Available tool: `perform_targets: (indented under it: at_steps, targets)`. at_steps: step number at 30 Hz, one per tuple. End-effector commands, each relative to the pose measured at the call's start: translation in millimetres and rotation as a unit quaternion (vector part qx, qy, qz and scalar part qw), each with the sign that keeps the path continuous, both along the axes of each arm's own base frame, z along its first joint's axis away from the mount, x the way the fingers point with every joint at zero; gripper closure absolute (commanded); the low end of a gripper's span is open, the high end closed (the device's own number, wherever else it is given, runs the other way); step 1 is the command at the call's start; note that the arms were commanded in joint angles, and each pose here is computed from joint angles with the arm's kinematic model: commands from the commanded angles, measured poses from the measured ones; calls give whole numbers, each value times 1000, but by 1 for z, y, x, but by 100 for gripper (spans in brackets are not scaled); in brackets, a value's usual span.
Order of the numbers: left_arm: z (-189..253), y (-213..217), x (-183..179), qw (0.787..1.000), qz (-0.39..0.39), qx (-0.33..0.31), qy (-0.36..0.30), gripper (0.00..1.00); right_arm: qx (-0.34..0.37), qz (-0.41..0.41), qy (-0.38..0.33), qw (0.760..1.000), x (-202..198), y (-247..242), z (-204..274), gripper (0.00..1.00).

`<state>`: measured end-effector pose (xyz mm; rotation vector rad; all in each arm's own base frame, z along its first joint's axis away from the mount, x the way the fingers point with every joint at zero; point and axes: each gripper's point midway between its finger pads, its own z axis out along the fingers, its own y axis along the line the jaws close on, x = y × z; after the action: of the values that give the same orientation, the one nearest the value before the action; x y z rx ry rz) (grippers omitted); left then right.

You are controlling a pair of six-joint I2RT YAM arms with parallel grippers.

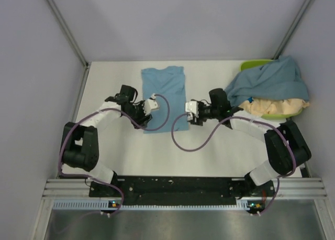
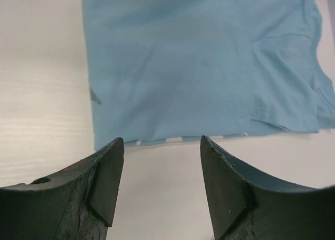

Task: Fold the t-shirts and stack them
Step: Grab one side of the 2/3 rectangular tshirt with both arms

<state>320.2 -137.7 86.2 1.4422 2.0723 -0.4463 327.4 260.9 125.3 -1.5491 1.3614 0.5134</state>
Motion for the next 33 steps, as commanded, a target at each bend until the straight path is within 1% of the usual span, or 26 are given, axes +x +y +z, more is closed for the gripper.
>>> perform_targets:
  at_steps: [1,4,6,7,9,11,14,15,17,18,19,20,22,23,24,28,33]
  targets:
    - [-34,-6,-6,997,-53,47,-22,44,-101,90,-87,987,-23,4,-44,40]
    - [-44,-11,-12,996,-65,62,-20,43,-101,91,-90,987,-23,9,-50,39]
    - [-51,-11,-13,995,-63,73,-18,44,-124,102,-92,983,-27,16,-60,39]
    - [-53,-9,-10,995,-57,80,-19,44,-140,106,-81,981,-31,15,-69,39]
    - [-57,-5,-9,995,-49,91,-10,44,-152,105,-80,979,-29,19,-79,40]
    - [-60,-6,-13,994,-52,93,3,44,-169,105,-80,977,-28,19,-88,40]
    - [-64,-5,-21,994,-57,91,16,45,-195,127,-71,970,-35,16,-97,42]
    - [-66,-5,-23,994,-59,93,20,44,-202,126,-69,969,-35,15,-99,43]
    - [-72,-4,-25,993,-57,97,30,45,-208,129,-70,967,-36,16,-101,49]
    - [-73,-3,-25,993,-55,100,33,46,-211,129,-70,966,-35,16,-102,57]
    - [-75,-2,-25,993,-50,103,37,49,-218,128,-67,965,-35,16,-103,65]
    - [-76,-2,-26,992,-49,105,43,56,-227,127,-57,964,-37,13,-107,74]
    - [-77,-1,-28,992,-44,108,51,81,-242,123,-45,961,-37,8,-110,88]
    - [-75,0,-30,992,-41,108,55,95,-246,122,-44,960,-39,5,-110,98]
    - [-72,1,-31,992,-34,108,60,100,-248,120,-40,960,-41,3,-109,100]
    - [-52,2,-50,992,-22,96,80,100,-231,102,-3,968,-60,-3,-87,100]
    - [-18,5,-103,988,-40,69,129,100,-240,103,39,964,-109,-21,-55,100]
